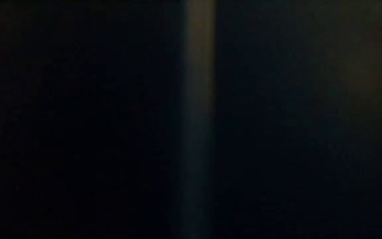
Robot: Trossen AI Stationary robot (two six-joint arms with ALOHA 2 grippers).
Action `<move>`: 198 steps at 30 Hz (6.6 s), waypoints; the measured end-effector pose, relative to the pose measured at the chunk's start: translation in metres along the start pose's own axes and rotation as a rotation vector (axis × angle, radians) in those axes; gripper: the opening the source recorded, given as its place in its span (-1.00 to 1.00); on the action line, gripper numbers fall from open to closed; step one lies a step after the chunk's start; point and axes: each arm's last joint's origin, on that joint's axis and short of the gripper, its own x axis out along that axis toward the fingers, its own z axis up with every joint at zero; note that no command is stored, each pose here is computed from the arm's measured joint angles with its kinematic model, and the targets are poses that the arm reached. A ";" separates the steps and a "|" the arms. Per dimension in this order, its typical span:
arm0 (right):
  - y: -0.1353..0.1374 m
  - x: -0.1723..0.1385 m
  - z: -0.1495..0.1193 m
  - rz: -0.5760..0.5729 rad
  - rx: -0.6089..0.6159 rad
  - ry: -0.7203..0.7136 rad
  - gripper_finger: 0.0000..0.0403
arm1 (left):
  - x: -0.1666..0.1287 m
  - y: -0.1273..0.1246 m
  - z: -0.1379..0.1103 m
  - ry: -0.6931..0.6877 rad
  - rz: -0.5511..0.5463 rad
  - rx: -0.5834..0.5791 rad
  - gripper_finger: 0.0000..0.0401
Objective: Pick and place slides into bin
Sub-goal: Return to Home Position
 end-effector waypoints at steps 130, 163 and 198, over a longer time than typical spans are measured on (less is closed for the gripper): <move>-0.194 -0.080 -0.275 0.037 -0.036 -0.326 0.59 | -0.098 0.203 -0.129 -0.076 -0.058 0.189 0.19; -0.195 -0.080 -0.276 0.033 -0.038 -0.317 0.59 | -0.098 0.203 -0.129 -0.076 -0.057 0.193 0.19; -0.194 -0.080 -0.276 0.036 -0.038 -0.316 0.59 | -0.098 0.203 -0.129 -0.075 -0.057 0.194 0.19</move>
